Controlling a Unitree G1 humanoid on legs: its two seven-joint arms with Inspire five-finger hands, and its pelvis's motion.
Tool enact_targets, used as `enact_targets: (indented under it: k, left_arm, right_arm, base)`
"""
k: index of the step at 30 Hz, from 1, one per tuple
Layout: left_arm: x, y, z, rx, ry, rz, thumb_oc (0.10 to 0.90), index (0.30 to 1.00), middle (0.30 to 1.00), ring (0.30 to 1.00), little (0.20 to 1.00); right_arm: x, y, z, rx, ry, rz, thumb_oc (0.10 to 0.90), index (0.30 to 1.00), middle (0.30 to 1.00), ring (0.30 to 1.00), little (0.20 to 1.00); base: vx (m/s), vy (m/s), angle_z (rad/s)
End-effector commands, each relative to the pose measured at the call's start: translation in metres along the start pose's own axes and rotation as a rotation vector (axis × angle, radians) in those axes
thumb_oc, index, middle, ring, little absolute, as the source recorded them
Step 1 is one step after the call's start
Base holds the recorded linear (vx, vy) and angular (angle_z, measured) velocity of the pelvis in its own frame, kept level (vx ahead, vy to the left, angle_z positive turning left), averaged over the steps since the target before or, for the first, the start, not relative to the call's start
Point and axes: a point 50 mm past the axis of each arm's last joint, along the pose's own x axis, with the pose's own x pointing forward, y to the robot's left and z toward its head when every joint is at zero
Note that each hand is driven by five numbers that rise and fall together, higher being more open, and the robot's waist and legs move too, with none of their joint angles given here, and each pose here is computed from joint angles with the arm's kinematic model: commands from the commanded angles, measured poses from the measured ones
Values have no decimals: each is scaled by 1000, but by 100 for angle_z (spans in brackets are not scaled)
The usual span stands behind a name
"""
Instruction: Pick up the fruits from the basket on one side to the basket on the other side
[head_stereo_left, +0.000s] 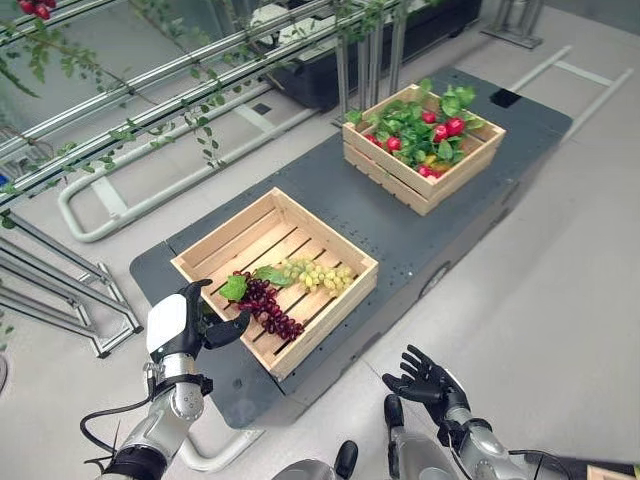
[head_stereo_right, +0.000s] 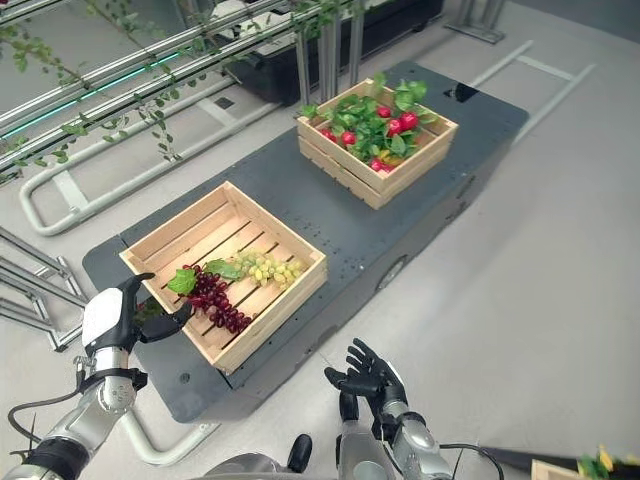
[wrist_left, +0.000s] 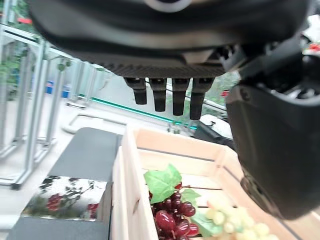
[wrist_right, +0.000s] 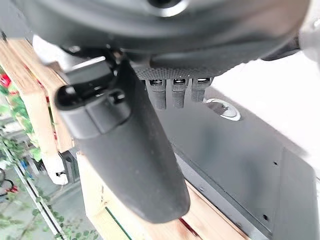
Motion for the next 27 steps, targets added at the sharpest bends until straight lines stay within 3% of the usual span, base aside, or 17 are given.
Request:
enact_targets:
  k: [1, 5, 10, 13, 21, 27]
  left_arm:
    - [34, 46, 25, 18, -170, 197, 800, 900, 900, 900, 900]
    - [64, 59, 81, 37, -369, 230, 800, 900, 900, 900, 900]
    - [93, 88, 121, 140, -484, 287, 800, 900, 900, 900, 900]
    - [98, 95, 124, 211, -530, 274, 800, 900, 900, 900, 900]
    - [107, 115, 140, 617, -702, 180, 800, 900, 900, 900, 900]
    - [113, 121, 143, 783, -719, 148, 800, 900, 900, 900, 900]
  right_arm:
    - [-1, -7, 41, -13, -186, 33, 800, 900, 900, 900, 900]
    - [-6, -32, 72, -16, -318, -47, 800, 900, 900, 900, 900]
    - [6, -28, 105, 0, -431, -53, 800, 900, 900, 900, 900]
    - [8, -30, 106, 8, -411, -34, 800, 900, 900, 900, 900]
    - [9, -29, 119, -82, -408, -4, 800, 900, 900, 900, 900]
    - [11, -28, 138, -93, -458, 1, 800, 900, 900, 900, 900]
  base:
    - [181, -65, 25]
    - [-67, 17, 82]
    - [-88, 150, 80]
    - [-7, 83, -23]
    - [-6, 31, -10]
    - [-41, 6, 3]
